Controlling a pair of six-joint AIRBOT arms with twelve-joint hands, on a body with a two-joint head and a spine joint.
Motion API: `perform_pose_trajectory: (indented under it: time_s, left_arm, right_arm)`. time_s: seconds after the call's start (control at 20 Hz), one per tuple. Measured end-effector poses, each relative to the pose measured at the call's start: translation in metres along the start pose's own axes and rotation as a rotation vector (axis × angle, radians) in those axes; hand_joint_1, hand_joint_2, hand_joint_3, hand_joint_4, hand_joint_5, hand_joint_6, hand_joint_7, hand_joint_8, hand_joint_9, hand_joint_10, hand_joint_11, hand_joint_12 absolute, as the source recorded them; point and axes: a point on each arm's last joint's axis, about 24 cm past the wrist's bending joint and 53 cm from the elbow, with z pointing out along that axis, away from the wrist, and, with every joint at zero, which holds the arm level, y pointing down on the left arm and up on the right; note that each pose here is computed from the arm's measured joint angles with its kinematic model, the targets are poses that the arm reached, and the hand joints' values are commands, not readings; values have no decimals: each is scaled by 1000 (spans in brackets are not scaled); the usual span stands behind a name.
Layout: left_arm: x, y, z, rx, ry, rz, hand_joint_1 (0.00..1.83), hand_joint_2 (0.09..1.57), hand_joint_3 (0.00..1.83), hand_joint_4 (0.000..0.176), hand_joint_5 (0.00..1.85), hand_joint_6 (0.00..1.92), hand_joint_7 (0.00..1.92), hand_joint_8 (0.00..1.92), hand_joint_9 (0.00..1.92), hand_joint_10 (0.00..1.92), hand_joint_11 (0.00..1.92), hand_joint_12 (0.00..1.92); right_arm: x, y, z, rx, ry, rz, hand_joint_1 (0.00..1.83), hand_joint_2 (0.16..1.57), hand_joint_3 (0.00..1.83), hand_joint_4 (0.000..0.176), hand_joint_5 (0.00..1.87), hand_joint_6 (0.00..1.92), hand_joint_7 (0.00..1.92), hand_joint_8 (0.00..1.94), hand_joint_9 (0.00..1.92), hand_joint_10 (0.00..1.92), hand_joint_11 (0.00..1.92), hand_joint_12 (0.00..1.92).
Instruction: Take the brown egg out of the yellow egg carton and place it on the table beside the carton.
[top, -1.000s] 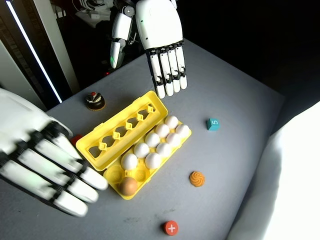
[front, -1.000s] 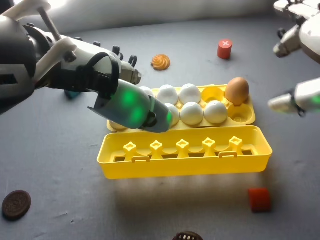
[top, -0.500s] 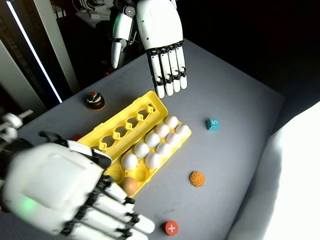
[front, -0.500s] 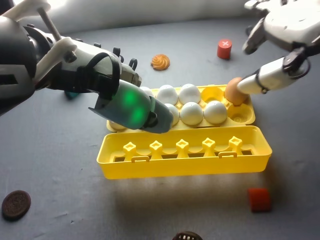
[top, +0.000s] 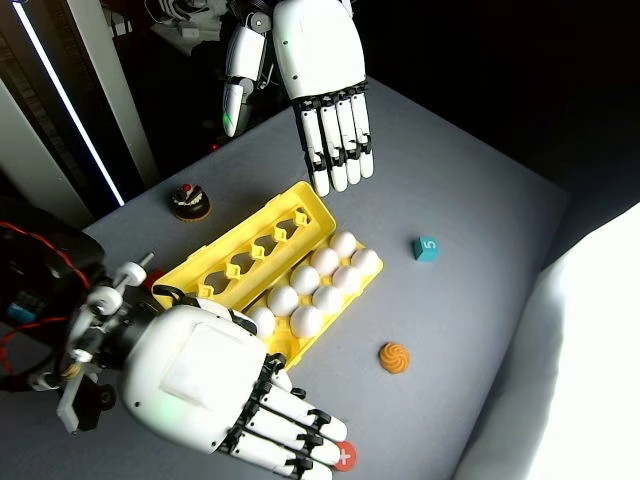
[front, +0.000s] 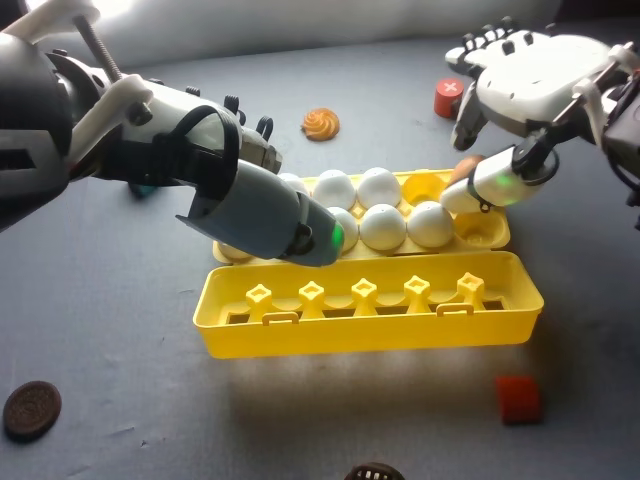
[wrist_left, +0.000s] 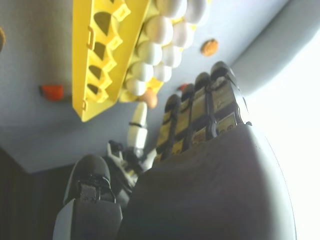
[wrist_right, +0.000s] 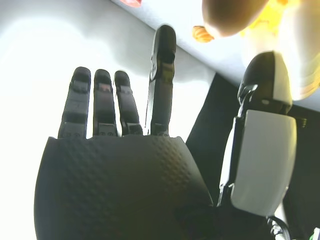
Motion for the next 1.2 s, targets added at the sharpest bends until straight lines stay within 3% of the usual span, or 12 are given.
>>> perform_pose_trajectory:
  time_s: [0.05, 0.25, 0.4, 0.55, 0.7, 0.75, 0.85, 1.0, 1.05, 1.1, 1.15, 1.2]
  left_arm:
    - [0, 0, 0, 0, 0, 0, 0, 1169, 7, 0, 53, 6, 29, 6, 9, 2, 1, 0]
    - [0, 0, 0, -1, -2, 1, 0, 1168, 5, 0, 49, 2, 16, 1, 0, 0, 0, 0]
    - [0, 0, 0, -1, -2, 1, 0, 1172, 6, 0, 56, 3, 34, 7, 16, 5, 1, 0]
    - [-1, 0, 0, -2, -3, 2, 0, 1176, 5, 0, 56, 8, 33, 6, 16, 5, 5, 2]
    - [-1, 0, 0, -2, -3, 2, 0, 1175, 4, 0, 38, 0, 16, 0, 0, 0, 0, 0]
    - [-1, 0, 0, -2, -4, 2, 0, 1168, 1, 0, 44, 2, 28, 5, 12, 4, 0, 0]
    - [-1, 0, 0, -2, -5, 3, 0, 1167, 0, 0, 21, 0, 9, 0, 2, 0, 0, 0]
    - [-1, 1, 0, -3, -4, 3, 0, 1170, 1, 0, 51, 8, 42, 9, 21, 5, 3, 1]
    - [-1, 0, 0, -1, -5, 3, 0, 1169, 1, 0, 36, 2, 18, 1, 6, 0, 0, 0]
    - [-1, 0, 0, -2, -5, 3, 0, 1163, 0, 0, 42, 4, 23, 4, 12, 4, 0, 0]
    - [-1, 1, 0, -3, -4, 3, 0, 1164, 0, 0, 24, 0, 9, 0, 2, 0, 0, 0]
    - [-1, 1, 0, -3, -5, 3, 0, 1165, 0, 0, 43, 9, 31, 10, 13, 5, 0, 0]
  right_arm:
    - [0, 0, 1, 1, -1, -1, 569, 904, 11, 78, 900, 23, 0, 0, 0, 0, 0, 0]
    - [-1, -3, 4, 8, -7, -5, 599, 909, 8, 67, 921, 20, 0, 0, 0, 0, 0, 0]
    - [-1, -3, 4, 8, -7, -11, 601, 903, 3, 79, 912, 11, 0, 0, 0, 0, 0, 0]
    - [-1, -5, 3, 11, -9, -25, 607, 905, 4, 60, 901, 4, 0, 0, 0, 0, 0, 0]
    - [0, -6, 3, 15, -6, -23, 611, 901, 1, 62, 894, 1, 0, 0, 0, 0, 0, 0]
    - [0, -7, 4, 16, -9, -26, 652, 899, 0, 52, 888, 2, 0, 0, 0, 0, 0, 0]
    - [1, -9, 3, 20, -9, -38, 666, 898, 0, 58, 897, 6, 0, 0, 0, 0, 0, 0]
    - [4, -11, 3, 24, -2, -34, 757, 934, 10, 117, 943, 26, 0, 0, 0, 0, 0, 0]
    - [3, -11, 3, 24, -7, -36, 792, 959, 5, 117, 983, 17, 0, 0, 0, 0, 0, 0]
    - [3, -11, 3, 24, -6, -34, 811, 972, 7, 130, 998, 16, 0, 0, 0, 0, 0, 0]
    - [3, -10, 3, 23, -4, -32, 1015, 1012, 11, 167, 1138, 509, 0, 0, 0, 0, 0, 0]
    - [4, -10, 3, 21, -3, -32, 1060, 1034, 2, 167, 1147, 654, 7, 0, 0, 0, 0, 0]
